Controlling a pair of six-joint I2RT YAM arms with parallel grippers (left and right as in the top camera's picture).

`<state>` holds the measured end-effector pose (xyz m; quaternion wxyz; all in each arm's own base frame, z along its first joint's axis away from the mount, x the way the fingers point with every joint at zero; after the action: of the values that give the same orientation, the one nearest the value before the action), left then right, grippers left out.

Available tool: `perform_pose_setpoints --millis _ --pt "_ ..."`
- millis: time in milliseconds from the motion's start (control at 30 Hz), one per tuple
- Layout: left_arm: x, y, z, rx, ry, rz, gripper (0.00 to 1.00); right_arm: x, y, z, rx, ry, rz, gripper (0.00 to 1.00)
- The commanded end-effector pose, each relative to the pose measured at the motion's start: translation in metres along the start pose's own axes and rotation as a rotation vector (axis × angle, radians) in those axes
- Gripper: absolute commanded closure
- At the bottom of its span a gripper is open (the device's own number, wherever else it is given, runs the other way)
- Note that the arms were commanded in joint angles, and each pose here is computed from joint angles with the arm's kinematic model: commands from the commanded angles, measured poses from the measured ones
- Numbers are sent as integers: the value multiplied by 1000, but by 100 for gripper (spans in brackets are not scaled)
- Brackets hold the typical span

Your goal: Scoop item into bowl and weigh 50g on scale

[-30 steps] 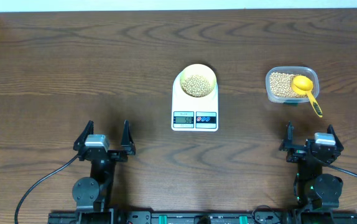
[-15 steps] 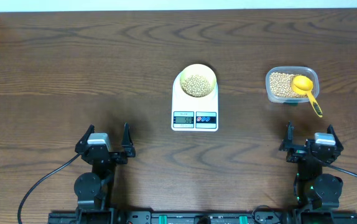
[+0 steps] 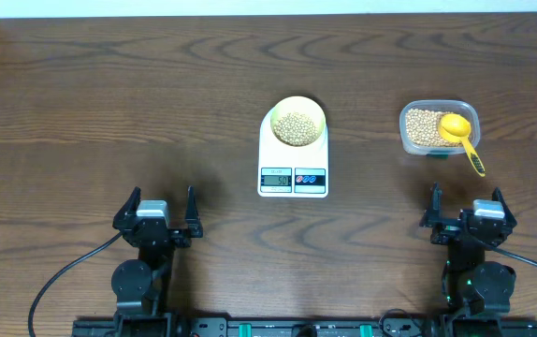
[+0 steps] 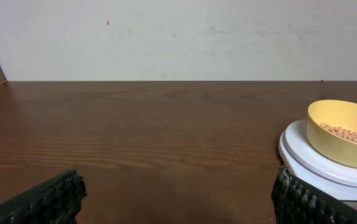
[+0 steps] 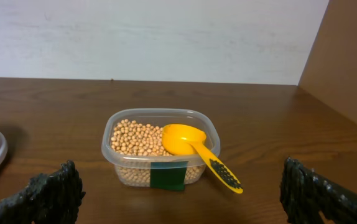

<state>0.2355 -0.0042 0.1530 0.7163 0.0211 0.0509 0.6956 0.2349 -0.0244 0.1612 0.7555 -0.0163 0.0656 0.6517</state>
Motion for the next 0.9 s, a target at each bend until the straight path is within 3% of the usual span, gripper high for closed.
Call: perform_pose_setpoints --millis 0,867 --pt "1 0 -15 54 -14 0 2 -1 0 -1 -1 8 -5 1" --pt "1 -1 -17 63 -9 0 2 -1 0 -1 -1 8 -5 1"
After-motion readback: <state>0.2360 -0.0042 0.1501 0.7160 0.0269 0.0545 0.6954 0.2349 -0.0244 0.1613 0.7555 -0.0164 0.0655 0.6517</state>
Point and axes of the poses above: each gripper's point midway between its finger pads, its own y axis back along the fingers, its own x axis along the line the jaws close on, z = x × y, the point moved 1 cm from there along y, back along the fingers, and after that the axes turned 3 degrees about y, right-handed, at the moved point
